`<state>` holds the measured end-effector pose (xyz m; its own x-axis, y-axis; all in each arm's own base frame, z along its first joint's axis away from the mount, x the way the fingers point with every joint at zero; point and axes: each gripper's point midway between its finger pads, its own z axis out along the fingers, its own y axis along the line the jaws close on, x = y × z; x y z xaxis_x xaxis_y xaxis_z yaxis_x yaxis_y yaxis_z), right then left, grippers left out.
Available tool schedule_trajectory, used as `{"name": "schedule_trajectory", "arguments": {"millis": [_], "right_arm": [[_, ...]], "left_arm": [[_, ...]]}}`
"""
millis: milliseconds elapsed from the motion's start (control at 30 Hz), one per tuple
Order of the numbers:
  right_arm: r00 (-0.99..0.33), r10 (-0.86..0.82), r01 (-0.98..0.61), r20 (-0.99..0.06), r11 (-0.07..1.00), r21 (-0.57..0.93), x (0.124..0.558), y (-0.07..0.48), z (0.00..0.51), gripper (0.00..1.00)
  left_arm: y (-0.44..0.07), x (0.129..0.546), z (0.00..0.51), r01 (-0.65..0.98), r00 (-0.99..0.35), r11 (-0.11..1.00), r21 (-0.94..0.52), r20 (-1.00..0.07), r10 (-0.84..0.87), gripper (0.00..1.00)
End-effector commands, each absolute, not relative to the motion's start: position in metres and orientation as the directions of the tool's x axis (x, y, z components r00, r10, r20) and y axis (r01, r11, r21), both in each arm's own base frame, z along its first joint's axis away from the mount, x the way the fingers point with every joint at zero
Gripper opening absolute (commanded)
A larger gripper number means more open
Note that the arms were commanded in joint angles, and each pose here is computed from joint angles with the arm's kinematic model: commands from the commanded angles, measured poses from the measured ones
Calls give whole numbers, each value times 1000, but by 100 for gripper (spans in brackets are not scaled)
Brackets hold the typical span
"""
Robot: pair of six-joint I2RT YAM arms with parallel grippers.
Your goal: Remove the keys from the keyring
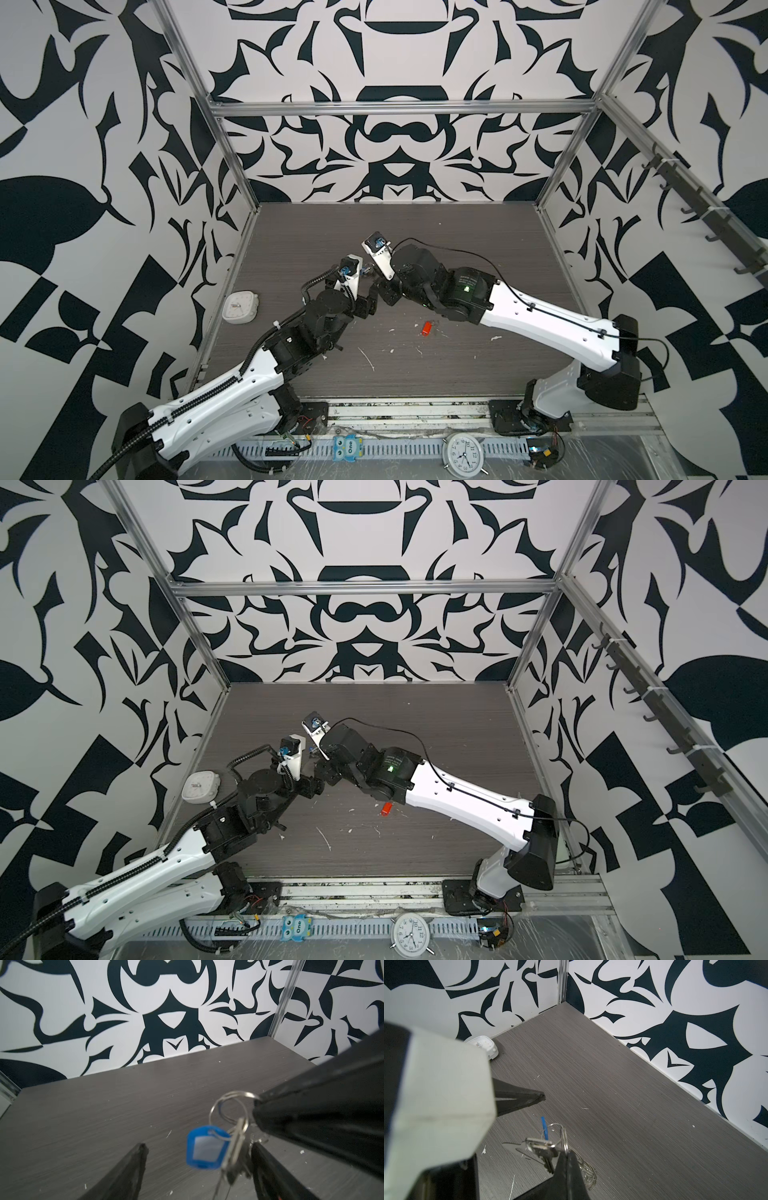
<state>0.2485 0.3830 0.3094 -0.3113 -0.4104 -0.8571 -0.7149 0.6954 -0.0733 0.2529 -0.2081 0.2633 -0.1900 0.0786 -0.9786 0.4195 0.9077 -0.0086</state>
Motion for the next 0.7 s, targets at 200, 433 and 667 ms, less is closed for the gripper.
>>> {"name": "schedule_trajectory", "arguments": {"millis": [200, 433, 667], "right_arm": [[-279, -339, -697, -899, 715, -53, 253, 384, 340, 0], [-275, -341, -695, -899, 716, -59, 254, 384, 339, 0], [-279, -342, -697, -897, 714, -56, 253, 383, 337, 0]], "left_arm": [[-197, 251, 283, 263, -57, 950, 167, -981, 188, 74], [-173, 250, 291, 135, -32, 968, 209, -976, 215, 74], [-156, 238, 318, 152, 69, 986, 74, -996, 64, 77]]}}
